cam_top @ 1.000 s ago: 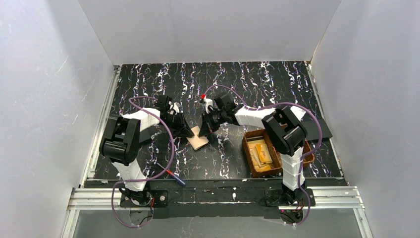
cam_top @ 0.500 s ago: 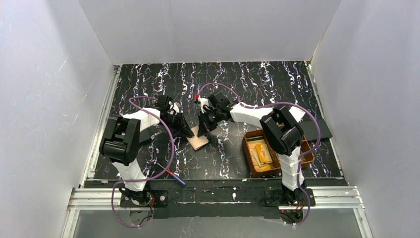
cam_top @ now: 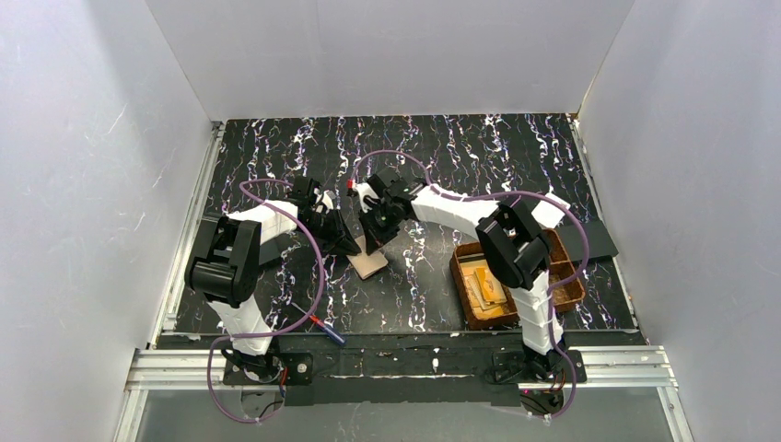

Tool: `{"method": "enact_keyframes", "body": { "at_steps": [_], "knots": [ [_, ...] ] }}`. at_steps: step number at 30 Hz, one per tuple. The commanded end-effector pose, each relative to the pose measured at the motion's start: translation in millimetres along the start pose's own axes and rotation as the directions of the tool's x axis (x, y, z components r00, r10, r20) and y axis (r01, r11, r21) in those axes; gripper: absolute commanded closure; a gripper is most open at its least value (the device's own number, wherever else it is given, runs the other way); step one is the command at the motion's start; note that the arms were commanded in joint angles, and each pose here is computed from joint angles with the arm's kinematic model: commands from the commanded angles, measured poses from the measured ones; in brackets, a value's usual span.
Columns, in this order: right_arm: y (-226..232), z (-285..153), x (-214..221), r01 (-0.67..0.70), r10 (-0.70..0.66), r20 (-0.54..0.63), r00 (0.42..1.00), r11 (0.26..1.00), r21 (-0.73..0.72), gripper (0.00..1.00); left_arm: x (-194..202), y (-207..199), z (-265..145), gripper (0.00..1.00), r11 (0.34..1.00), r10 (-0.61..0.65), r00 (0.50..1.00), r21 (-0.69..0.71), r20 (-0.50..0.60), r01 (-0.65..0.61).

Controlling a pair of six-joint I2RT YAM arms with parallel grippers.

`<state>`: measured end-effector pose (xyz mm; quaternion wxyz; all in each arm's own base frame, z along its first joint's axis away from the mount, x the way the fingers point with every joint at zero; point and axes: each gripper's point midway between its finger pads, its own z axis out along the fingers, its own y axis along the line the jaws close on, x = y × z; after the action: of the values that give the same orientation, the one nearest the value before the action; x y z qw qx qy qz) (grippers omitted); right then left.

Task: Put the credit cards into the card holder
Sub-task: Close the card holder at the center of the board, then reset both arms

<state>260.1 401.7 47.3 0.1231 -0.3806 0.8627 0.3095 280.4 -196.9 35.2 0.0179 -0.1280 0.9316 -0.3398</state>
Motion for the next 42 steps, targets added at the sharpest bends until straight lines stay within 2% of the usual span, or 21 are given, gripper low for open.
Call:
{"method": "enact_keyframes", "body": {
  "at_steps": [1, 6, 11, 14, 16, 17, 19, 21, 26, 28, 30, 32, 35, 37, 42],
  "knots": [
    [-47, 43, 91, 0.002, 0.079, -0.31, 0.947, 0.968, 0.252, 0.99, 21, 29, 13, 0.83, 0.994, -0.023, 0.998, -0.104, -0.054, 0.018],
    [-56, 60, 120, -0.007, 0.144, -0.386, 0.911, 0.942, 0.337, 0.99, 21, 29, 14, 0.83, 0.995, -0.027, 0.998, -0.101, -0.057, 0.021],
    [-65, 75, 141, -0.053, 0.217, -0.381, 0.899, 0.916, 0.398, 0.99, 21, 29, 14, 0.84, 0.995, -0.024, 0.998, -0.098, -0.054, 0.019],
    [-68, 80, 139, -0.064, 0.231, -0.37, 0.9, 0.909, 0.412, 0.99, 22, 28, 13, 0.84, 0.996, -0.024, 0.998, -0.093, -0.054, 0.019],
    [-60, 77, 123, -0.074, 0.212, -0.333, 0.919, 0.921, 0.383, 0.98, 23, 25, 10, 0.83, 0.996, -0.02, 0.998, -0.085, -0.053, 0.015],
    [-52, 73, 110, -0.079, 0.197, -0.308, 0.931, 0.931, 0.356, 0.96, 23, 22, 7, 0.83, 0.997, -0.013, 0.999, -0.081, -0.051, 0.009],
    [-35, 59, 78, -0.091, 0.165, -0.238, 0.957, 0.952, 0.294, 0.79, 20, 13, -2, 0.81, 0.998, 0.01, 0.999, -0.069, -0.035, -0.012],
    [-19, 36, 39, -0.114, 0.145, -0.129, 0.981, 0.969, 0.219, 0.68, 16, 1, -18, 0.79, 0.996, 0.047, 0.999, -0.07, -0.004, -0.047],
    [19, -49, -43, -0.13, 0.124, 0.109, 0.986, 0.99, 0.052, 0.52, 5, -28, -72, 0.71, 0.983, 0.164, 0.982, -0.103, 0.098, -0.154],
    [33, -92, -65, -0.099, 0.088, 0.197, 0.976, 0.994, 0.047, 0.43, 2, -43, -99, 0.67, 0.976, 0.209, 0.965, -0.1, 0.155, -0.195],
    [36, -139, -77, -0.086, 0.051, 0.286, 0.957, 0.99, 0.111, 0.35, 4, -57, -126, 0.63, 0.967, 0.253, 0.945, -0.09, 0.207, -0.239],
    [33, -200, -83, -0.08, -0.009, 0.388, 0.921, 0.974, 0.214, 0.27, 9, -75, -155, 0.57, 0.951, 0.309, 0.908, -0.075, 0.283, -0.301],
    [33, -288, -82, -0.086, -0.136, 0.528, 0.838, 0.924, 0.374, 0.16, 18, -117, -210, 0.44, 0.903, 0.399, 0.802, -0.039, 0.445, -0.428],
    [46, -345, -81, -0.106, -0.211, 0.624, 0.752, 0.896, 0.432, 0.04, 26, -147, -251, 0.35, 0.859, 0.436, 0.703, -0.026, 0.562, -0.512],
    [78, -455, -70, -0.197, -0.31, 0.789, 0.53, 0.86, 0.471, 0.02, 52, -204, -344, 0.22, 0.742, 0.441, 0.425, -0.055, 0.791, -0.669]
  ]
}}
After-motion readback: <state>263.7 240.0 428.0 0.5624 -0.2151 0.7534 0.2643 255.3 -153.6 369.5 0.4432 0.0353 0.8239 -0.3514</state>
